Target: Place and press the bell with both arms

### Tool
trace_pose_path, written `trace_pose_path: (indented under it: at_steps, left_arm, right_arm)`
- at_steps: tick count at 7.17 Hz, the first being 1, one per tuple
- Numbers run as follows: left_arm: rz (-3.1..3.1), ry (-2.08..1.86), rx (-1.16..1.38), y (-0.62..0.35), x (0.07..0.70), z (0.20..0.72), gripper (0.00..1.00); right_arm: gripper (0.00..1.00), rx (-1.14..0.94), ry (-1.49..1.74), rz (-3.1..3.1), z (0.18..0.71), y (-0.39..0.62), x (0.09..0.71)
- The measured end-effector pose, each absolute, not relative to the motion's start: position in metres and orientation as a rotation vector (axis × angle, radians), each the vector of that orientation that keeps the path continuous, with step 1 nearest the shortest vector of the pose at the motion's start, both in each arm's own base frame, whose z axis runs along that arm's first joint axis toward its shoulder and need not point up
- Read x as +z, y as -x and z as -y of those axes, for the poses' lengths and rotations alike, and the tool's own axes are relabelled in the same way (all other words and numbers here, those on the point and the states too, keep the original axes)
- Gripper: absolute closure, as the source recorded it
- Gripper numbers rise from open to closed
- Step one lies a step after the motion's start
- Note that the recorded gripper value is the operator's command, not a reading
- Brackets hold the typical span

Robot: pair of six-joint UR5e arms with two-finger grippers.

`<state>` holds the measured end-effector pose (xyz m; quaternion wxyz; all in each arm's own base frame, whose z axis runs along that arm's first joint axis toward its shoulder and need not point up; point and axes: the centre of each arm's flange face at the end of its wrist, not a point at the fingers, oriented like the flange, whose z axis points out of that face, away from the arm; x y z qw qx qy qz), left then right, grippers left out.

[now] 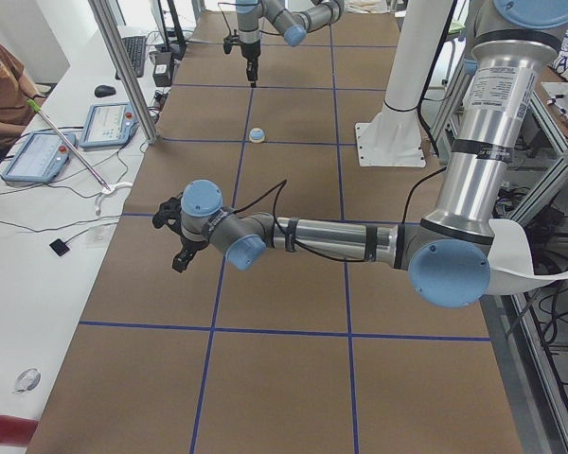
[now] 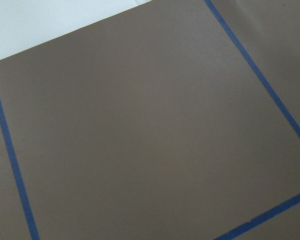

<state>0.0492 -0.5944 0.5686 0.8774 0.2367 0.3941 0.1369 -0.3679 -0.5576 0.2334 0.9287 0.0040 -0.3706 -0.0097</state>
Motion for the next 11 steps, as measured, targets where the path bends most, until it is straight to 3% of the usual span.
trace_pose_path:
  at_steps: [3, 7, 11]
  left_arm:
    - [-0.744, -0.414, 0.342, 0.012, 0.607, 0.581, 0.00]
    - [-0.720, -0.266, 0.334, 0.058, 0.604, 0.531, 0.00]
    - [-0.726, -0.226, 0.299, 0.066, 0.623, 0.477, 0.00]
  right_arm:
    - [0.00, -0.204, -0.056, 0.691, 0.538, 0.217, 0.362]
    - [0.00, -0.352, -0.041, 0.648, 0.480, 0.009, 0.539]
    - [0.00, -0.243, 0.015, 0.701, 0.439, -0.063, 0.608]
